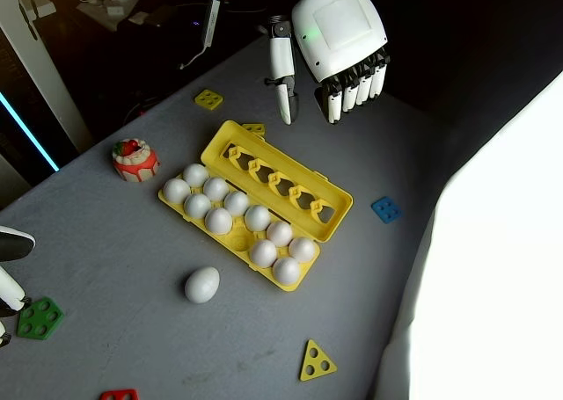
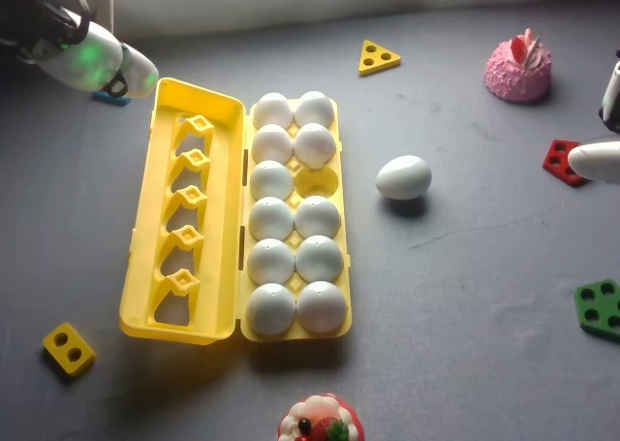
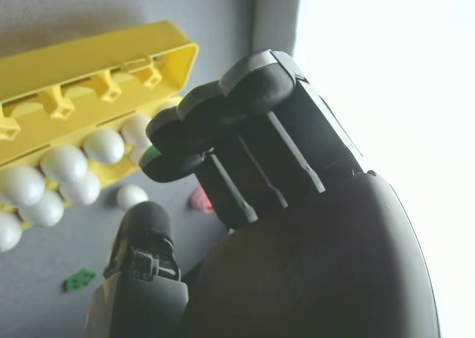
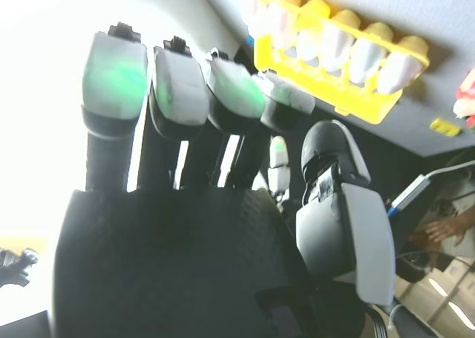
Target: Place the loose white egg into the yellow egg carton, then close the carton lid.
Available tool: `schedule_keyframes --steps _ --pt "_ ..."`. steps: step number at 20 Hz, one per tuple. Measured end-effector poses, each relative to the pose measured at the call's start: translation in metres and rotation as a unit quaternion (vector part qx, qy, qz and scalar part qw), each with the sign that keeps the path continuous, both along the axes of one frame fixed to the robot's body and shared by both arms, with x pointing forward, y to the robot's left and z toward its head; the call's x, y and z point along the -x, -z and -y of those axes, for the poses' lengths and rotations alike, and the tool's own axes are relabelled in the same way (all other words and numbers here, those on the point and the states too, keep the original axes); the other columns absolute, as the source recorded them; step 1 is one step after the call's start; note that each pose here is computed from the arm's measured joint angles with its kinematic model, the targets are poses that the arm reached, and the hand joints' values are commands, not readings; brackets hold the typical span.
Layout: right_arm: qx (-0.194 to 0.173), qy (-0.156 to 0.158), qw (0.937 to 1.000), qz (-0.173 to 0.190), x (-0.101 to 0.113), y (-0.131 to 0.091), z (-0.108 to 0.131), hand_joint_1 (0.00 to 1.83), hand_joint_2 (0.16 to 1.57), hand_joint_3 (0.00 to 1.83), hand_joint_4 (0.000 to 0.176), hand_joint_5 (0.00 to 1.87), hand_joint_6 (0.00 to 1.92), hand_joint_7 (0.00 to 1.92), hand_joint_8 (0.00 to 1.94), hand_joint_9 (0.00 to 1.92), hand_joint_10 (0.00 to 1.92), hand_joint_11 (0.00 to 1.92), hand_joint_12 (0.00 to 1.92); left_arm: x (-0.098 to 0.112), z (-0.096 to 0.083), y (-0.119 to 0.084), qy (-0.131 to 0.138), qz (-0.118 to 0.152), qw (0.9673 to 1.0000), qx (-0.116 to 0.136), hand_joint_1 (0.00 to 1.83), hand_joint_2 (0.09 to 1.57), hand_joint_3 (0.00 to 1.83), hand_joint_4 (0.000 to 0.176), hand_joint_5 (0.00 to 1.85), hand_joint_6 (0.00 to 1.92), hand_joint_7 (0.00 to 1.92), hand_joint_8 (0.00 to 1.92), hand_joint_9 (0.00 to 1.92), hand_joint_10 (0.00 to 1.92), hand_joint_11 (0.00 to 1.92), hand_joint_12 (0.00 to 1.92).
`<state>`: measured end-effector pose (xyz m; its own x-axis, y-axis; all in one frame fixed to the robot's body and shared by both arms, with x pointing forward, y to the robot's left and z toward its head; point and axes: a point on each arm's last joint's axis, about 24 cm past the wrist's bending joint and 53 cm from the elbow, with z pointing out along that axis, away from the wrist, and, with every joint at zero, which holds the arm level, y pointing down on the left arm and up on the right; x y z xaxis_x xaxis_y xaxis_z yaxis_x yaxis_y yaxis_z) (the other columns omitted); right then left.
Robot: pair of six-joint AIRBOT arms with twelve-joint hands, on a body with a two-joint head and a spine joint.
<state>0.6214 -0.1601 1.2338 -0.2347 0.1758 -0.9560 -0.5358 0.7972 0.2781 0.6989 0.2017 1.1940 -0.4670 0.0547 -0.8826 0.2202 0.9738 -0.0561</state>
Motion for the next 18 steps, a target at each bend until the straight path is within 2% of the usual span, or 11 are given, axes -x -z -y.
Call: schedule_keyframes --steps 1,2,3,6,7,8,9,11,13,16,18 --pt "-0.001 0.001 1.0000 -0.001 0.000 0.001 0.000 0.04 1.14 0.27 0.000 0.10 0.32 0.19 0.12 0.07 0.29 0.00 0.64 0.000 0.000 0.001 0.001 -0.001 1.0000 -0.001 0.10 1.26 0.20 0.018 0.06 0.11 0.14 0.06 0.09 0.15 0.00 0.63" --pt "-0.006 0.004 1.0000 -0.007 -0.001 0.002 0.002 0.00 1.25 0.03 0.000 0.12 0.09 0.17 0.01 0.11 0.09 0.00 0.43 0.001 0.000 0.002 0.000 -0.003 1.0000 -0.002 0.00 1.36 0.02 0.026 0.04 0.02 0.11 0.00 0.09 0.03 0.00 0.48" --pt "-0.009 0.008 0.9998 -0.015 -0.001 0.004 0.003 0.00 1.26 0.01 0.000 0.09 0.04 0.12 0.00 0.08 0.05 0.00 0.24 0.002 0.000 0.003 0.000 -0.006 1.0000 0.000 0.02 1.37 0.01 0.018 0.03 0.00 0.07 0.00 0.06 0.01 0.00 0.41" --pt "-0.017 0.010 0.9997 -0.015 -0.002 0.002 0.004 0.01 1.26 0.01 0.000 0.10 0.03 0.11 0.00 0.06 0.03 0.00 0.15 0.002 0.004 0.002 0.006 -0.001 1.0000 -0.003 0.00 1.36 0.00 0.016 0.04 0.00 0.07 0.00 0.06 0.01 0.00 0.22" --pt "-0.017 0.010 0.9997 -0.015 -0.002 0.002 0.003 0.02 1.26 0.00 0.000 0.10 0.02 0.11 0.00 0.06 0.02 0.00 0.10 0.004 0.006 0.002 0.008 -0.001 1.0000 -0.002 0.00 1.35 0.00 0.025 0.03 0.00 0.08 0.00 0.06 0.00 0.00 0.24" --pt "-0.014 0.010 0.9997 -0.018 -0.001 0.005 0.004 0.02 1.26 0.00 0.000 0.11 0.03 0.11 0.00 0.06 0.02 0.00 0.09 0.004 0.007 0.003 0.008 -0.003 1.0000 -0.001 0.00 1.35 0.00 0.031 0.01 0.00 0.08 0.00 0.05 0.00 0.00 0.25" --pt "-0.010 0.011 0.9997 -0.022 -0.001 0.009 0.005 0.01 1.26 0.00 0.000 0.10 0.02 0.11 0.00 0.07 0.02 0.00 0.08 0.005 0.008 0.003 0.010 -0.003 0.9999 -0.001 0.00 1.35 0.00 0.017 0.00 0.00 0.08 0.00 0.04 0.00 0.00 0.25" --pt "-0.010 0.015 0.9991 -0.038 0.000 0.019 0.007 0.03 1.26 0.00 0.000 0.10 0.02 0.11 0.00 0.07 0.02 0.00 0.09 0.008 0.013 0.004 0.020 -0.001 0.9998 -0.008 0.00 1.35 0.00 0.019 0.00 0.00 0.05 0.00 0.02 0.00 0.00 0.18" --pt "-0.023 0.029 0.9978 -0.055 -0.003 0.025 0.008 0.05 1.24 0.00 0.000 0.10 0.02 0.11 0.00 0.07 0.02 0.00 0.08 0.013 0.019 0.011 0.031 -0.008 0.9994 -0.011 0.00 1.35 0.00 0.019 0.02 0.00 0.08 0.01 0.03 0.01 0.00 0.29" --pt "-0.042 0.052 0.9955 -0.068 -0.011 0.030 0.006 0.33 1.12 0.00 0.000 0.07 0.00 0.11 0.00 0.08 0.01 0.00 0.19 0.017 0.023 0.011 0.040 -0.003 0.9990 -0.018 0.00 1.34 0.00 0.016 0.04 0.01 0.10 0.00 0.06 0.01 0.00 0.36" --pt "-0.050 0.048 0.9948 -0.075 -0.011 0.033 -0.001 0.51 1.09 0.00 0.000 0.06 0.00 0.09 0.00 0.07 0.01 0.00 0.19 0.019 0.024 0.013 0.043 -0.005 0.9988 -0.021 0.00 1.34 0.00 0.025 0.01 0.00 0.06 0.00 0.02 0.01 0.00 0.21"
